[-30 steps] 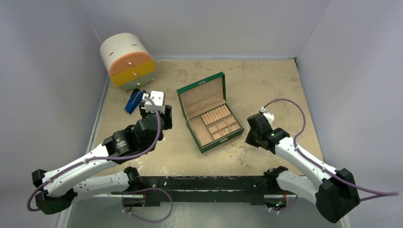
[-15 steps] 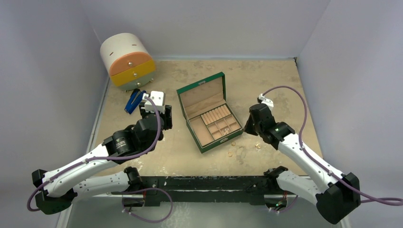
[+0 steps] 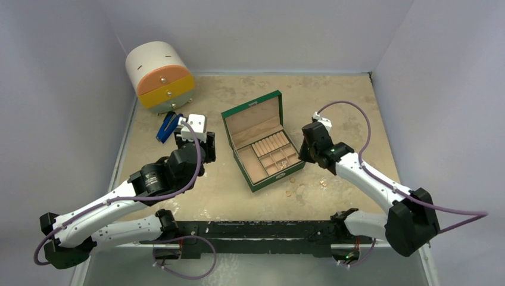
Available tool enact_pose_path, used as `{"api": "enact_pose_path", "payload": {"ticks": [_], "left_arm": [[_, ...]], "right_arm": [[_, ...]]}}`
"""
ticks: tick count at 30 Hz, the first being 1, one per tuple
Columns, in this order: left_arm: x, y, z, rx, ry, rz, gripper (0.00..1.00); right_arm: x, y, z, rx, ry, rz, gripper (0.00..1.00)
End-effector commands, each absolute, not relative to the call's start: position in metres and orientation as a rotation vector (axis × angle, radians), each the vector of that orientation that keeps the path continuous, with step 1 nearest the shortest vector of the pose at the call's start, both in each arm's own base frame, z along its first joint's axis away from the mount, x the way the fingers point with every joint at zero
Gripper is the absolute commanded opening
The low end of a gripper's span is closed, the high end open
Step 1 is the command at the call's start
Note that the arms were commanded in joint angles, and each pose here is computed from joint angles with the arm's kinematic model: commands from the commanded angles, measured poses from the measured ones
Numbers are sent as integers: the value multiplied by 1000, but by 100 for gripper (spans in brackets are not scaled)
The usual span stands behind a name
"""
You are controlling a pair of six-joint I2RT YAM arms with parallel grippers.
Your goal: Organize the mixed jewelry
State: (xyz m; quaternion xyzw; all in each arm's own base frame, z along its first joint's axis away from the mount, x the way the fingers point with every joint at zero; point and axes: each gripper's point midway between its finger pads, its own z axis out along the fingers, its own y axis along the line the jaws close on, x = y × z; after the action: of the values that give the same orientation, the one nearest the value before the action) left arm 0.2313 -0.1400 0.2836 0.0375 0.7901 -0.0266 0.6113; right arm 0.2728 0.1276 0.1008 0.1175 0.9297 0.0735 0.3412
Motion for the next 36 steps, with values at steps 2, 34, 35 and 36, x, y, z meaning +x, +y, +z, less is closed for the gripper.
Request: {"api": "enact_pose_path", "payload": {"ticks": [2,34,35,36], "left_arm": [[233,-138,290,59,1805,-75,56],[234,-139,287,66,1811,-57,56],[234,-138,286,66,1812,-54,56],[234,-138,287,65,1812,-56,56]], "right_arm": [[296,141,117,290,2355,233,0],[285,143,106,290,2389,270,18],[283,142,108,293,2383,268,19],[280,139,109,295,2379,264,19]]}}
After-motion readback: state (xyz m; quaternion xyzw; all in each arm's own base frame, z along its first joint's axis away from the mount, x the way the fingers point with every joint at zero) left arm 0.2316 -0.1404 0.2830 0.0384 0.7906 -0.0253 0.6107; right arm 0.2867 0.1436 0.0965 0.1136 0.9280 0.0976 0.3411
